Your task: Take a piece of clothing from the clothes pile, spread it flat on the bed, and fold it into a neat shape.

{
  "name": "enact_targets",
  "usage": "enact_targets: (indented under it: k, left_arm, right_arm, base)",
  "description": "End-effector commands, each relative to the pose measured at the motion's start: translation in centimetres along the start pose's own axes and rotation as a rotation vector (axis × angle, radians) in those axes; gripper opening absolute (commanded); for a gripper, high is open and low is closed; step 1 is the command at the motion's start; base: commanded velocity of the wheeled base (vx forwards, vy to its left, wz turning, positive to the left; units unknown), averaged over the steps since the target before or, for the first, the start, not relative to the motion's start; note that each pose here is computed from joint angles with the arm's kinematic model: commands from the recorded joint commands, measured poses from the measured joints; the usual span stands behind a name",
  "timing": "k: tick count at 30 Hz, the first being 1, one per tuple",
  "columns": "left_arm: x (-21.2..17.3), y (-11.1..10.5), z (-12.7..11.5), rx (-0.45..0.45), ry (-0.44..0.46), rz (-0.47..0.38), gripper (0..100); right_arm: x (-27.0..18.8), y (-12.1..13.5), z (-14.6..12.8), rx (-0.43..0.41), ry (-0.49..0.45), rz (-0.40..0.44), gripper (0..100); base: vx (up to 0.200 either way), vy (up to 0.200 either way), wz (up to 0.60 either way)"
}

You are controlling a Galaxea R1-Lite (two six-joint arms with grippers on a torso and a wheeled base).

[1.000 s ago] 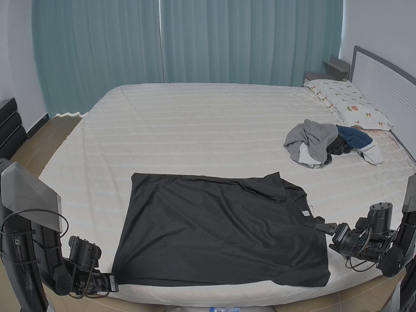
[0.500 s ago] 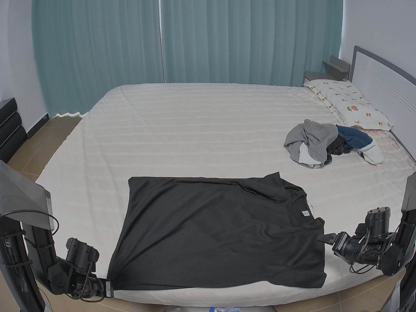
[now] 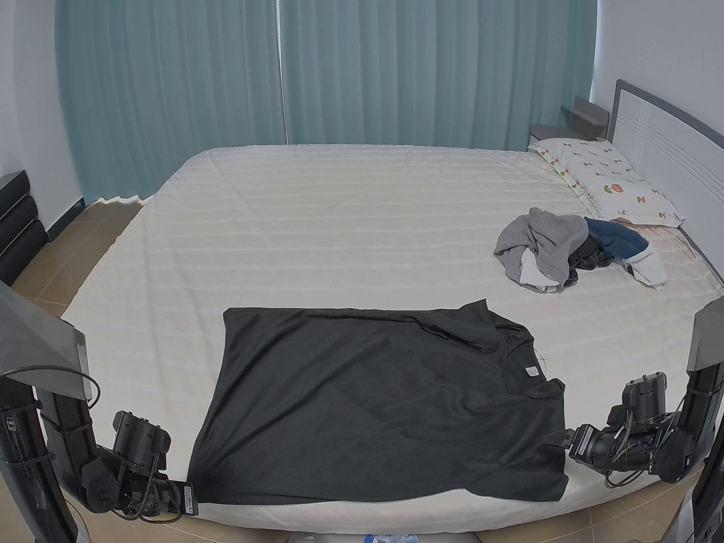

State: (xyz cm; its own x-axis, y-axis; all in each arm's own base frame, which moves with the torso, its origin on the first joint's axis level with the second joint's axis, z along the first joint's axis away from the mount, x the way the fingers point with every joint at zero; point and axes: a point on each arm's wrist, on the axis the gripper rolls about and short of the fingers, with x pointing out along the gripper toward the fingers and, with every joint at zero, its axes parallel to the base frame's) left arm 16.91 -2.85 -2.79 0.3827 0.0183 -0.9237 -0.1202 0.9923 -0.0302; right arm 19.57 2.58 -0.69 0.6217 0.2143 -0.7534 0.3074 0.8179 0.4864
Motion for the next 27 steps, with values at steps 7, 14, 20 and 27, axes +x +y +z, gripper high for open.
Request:
enact_targets:
  k: [7, 14, 20, 27]
  left_arm:
    - [0.0, 0.1, -0.5, 0.003, 0.023, 0.005, 0]
    - [0.0, 0.1, -0.5, 0.003, 0.025, 0.005, 0]
    - [-0.1, 0.1, -0.5, 0.004, 0.025, 0.005, 0]
    - [-0.3, 0.2, -0.5, 0.014, 0.023, 0.007, 0]
  right_arm:
    - [1.6, -0.4, -1.5, -0.03, 0.05, -0.054, 0]
    - [2.1, -0.9, -1.7, -0.054, 0.029, -0.121, 0]
    - [1.5, -1.1, -1.6, -0.077, 0.022, -0.179, 0]
    - [-0.2, -1.0, -1.7, -0.13, 0.058, -0.206, 0]
  base:
    - [0.0, 0.0, 0.0]
    - [0.0, 0.0, 0.0]
    - [0.0, 0.0, 0.0]
    - [0.0, 0.0, 0.0]
